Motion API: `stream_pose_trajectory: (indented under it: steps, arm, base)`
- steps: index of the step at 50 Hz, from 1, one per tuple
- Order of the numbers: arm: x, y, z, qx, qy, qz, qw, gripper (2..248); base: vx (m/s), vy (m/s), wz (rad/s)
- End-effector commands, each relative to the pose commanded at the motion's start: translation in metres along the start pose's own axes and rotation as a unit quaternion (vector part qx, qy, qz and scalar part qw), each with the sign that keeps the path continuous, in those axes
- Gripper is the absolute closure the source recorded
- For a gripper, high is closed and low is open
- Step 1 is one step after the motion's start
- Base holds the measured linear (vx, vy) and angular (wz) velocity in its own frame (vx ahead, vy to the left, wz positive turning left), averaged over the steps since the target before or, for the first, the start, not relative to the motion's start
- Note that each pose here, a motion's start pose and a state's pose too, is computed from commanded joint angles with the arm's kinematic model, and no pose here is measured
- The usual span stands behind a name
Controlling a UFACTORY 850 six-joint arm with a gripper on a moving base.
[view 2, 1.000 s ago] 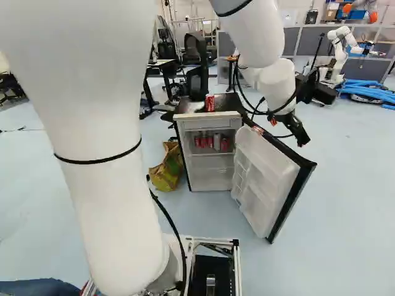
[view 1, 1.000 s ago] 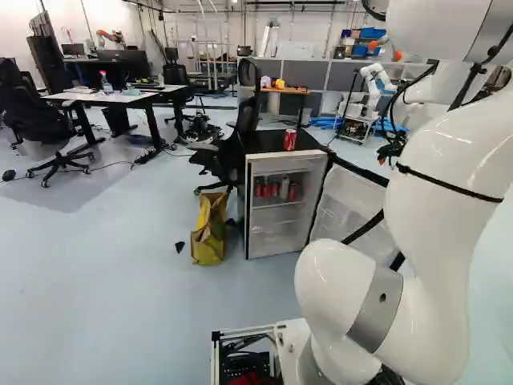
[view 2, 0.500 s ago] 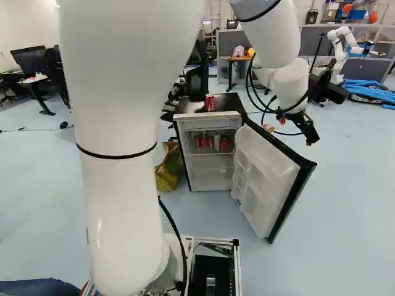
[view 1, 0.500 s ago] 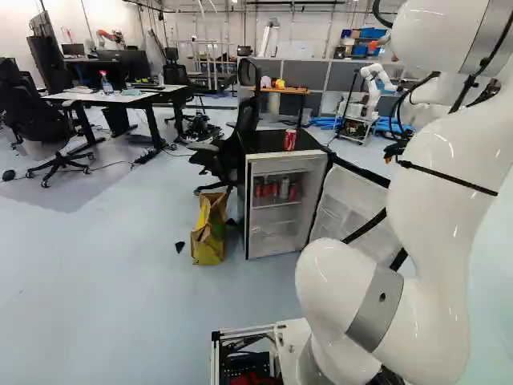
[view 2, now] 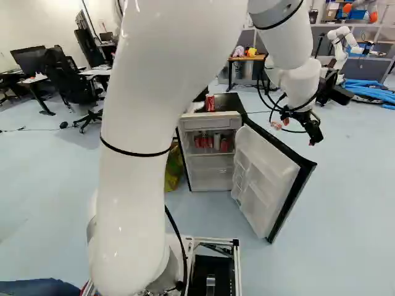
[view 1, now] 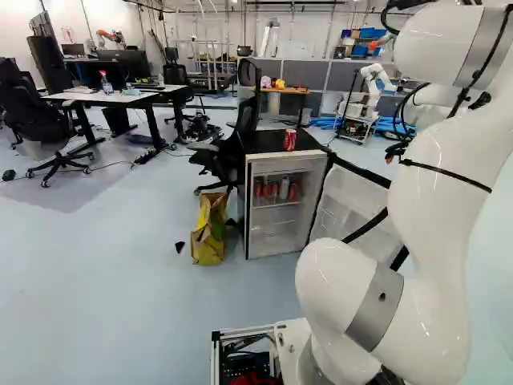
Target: Grab a drink from the fridge
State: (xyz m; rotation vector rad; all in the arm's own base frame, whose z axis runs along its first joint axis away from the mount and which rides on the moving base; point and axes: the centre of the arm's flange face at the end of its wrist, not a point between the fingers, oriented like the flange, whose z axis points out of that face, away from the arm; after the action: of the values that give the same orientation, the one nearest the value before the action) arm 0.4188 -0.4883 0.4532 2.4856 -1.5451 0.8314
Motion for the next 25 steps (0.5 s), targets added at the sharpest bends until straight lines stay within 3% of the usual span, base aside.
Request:
stream_pose_trajectory:
  steps: [11,25]
  arm:
    - [0.001,0.001,0.017,-0.001,-0.029,0.001,0.9996,3]
    - [-0.009,0.004,0.035,-0.005,-0.074,0.003,0.9973,3]
  base:
    - [0.0,0.0,0.0]
    - [0.0,0.0,0.0]
